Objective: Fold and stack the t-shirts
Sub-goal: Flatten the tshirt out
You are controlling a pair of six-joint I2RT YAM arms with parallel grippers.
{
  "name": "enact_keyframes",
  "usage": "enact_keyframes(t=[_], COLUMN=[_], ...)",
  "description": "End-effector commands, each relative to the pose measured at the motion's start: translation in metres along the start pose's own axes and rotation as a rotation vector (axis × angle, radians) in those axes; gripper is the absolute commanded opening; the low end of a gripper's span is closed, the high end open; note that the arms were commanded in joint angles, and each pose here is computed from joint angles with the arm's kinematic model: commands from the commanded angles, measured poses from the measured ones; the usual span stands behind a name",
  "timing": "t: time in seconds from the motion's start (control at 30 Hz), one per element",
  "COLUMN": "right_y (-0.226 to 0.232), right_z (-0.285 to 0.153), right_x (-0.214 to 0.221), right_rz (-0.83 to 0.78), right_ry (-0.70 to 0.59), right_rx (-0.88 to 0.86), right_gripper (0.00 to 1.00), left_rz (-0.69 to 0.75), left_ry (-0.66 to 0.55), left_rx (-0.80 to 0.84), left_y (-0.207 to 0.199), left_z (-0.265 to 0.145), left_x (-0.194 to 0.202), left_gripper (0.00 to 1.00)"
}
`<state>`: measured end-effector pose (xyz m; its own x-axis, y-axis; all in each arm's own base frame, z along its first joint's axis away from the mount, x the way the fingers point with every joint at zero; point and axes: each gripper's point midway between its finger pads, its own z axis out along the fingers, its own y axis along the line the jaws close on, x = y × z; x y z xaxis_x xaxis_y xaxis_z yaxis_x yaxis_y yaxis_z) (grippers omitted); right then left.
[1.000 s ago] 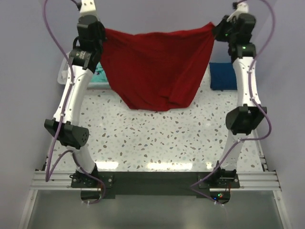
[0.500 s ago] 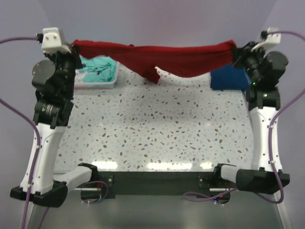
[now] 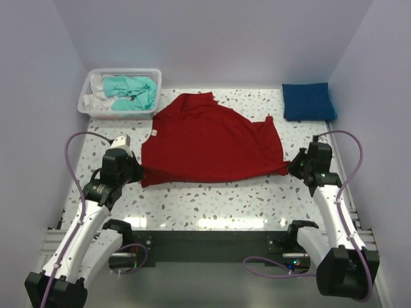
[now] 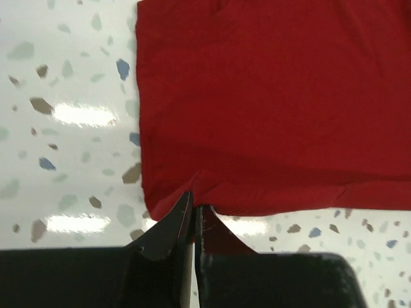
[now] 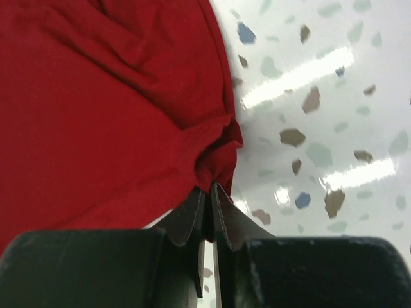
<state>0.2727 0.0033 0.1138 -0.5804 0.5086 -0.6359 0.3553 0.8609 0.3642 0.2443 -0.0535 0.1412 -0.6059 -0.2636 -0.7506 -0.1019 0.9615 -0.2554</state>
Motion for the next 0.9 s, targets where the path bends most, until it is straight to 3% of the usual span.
enact_keyframes(t=[0.0,0.07,0.1,0.17,0.2,0.27,0.33,0.37,0.47,0.6,0.73,0.87], right_y=[-0.025,-0.035,-0.039,-0.044,-0.047,-0.047,-0.041,-0.035,0.000,0.043,0.081,0.102], right_z=[-0.008,-0.015,-0.017,-0.025,-0.027,-0.032,-0.032,-0.033,-0.031,-0.019,-0.004,0.012], right_x=[0.019,0.030,0.033,0.036,0.035,0.032,0.027,0.017,0.002,0.004,0.024,0.045], right_rz=[0.104,0.128,0.135,0.146,0.146,0.142,0.124,0.094,0.016,-0.100,-0.227,-0.267], right_ry=[0.016,0.036,0.044,0.048,0.046,0.039,0.034,0.011,0.008,0.078,0.177,0.257], right_rx=[0.123,0.174,0.191,0.226,0.244,0.254,0.221,0.195,0.021,-0.149,-0.222,-0.255], right_gripper=[0.12,0.18,0.30,0.41,0.51,0.59,0.66,0.67,0.73,0.73,0.71,0.69], left_rz=[-0.151,-0.190,-0.195,-0.226,-0.237,-0.262,-0.277,-0.282,-0.257,-0.200,-0.137,-0.132], left_ry=[0.031,0.090,0.103,0.136,0.145,0.143,0.110,0.069,-0.100,-0.188,-0.069,0.015], left_rx=[0.061,0.036,0.039,0.060,0.060,0.062,0.052,0.064,0.099,0.140,0.184,0.221], left_y=[-0.012,-0.007,-0.007,-0.012,-0.012,-0.011,-0.008,-0.007,-0.008,-0.018,-0.038,-0.054], left_z=[-0.014,-0.018,-0.020,-0.029,-0.032,-0.040,-0.046,-0.054,-0.070,-0.070,-0.029,0.011], left_x=[0.013,0.030,0.033,0.040,0.042,0.044,0.041,0.036,0.003,-0.027,-0.026,-0.021], left_gripper=[0.02,0.05,0.08,0.21,0.25,0.36,0.47,0.60,0.77,0.81,0.82,0.73])
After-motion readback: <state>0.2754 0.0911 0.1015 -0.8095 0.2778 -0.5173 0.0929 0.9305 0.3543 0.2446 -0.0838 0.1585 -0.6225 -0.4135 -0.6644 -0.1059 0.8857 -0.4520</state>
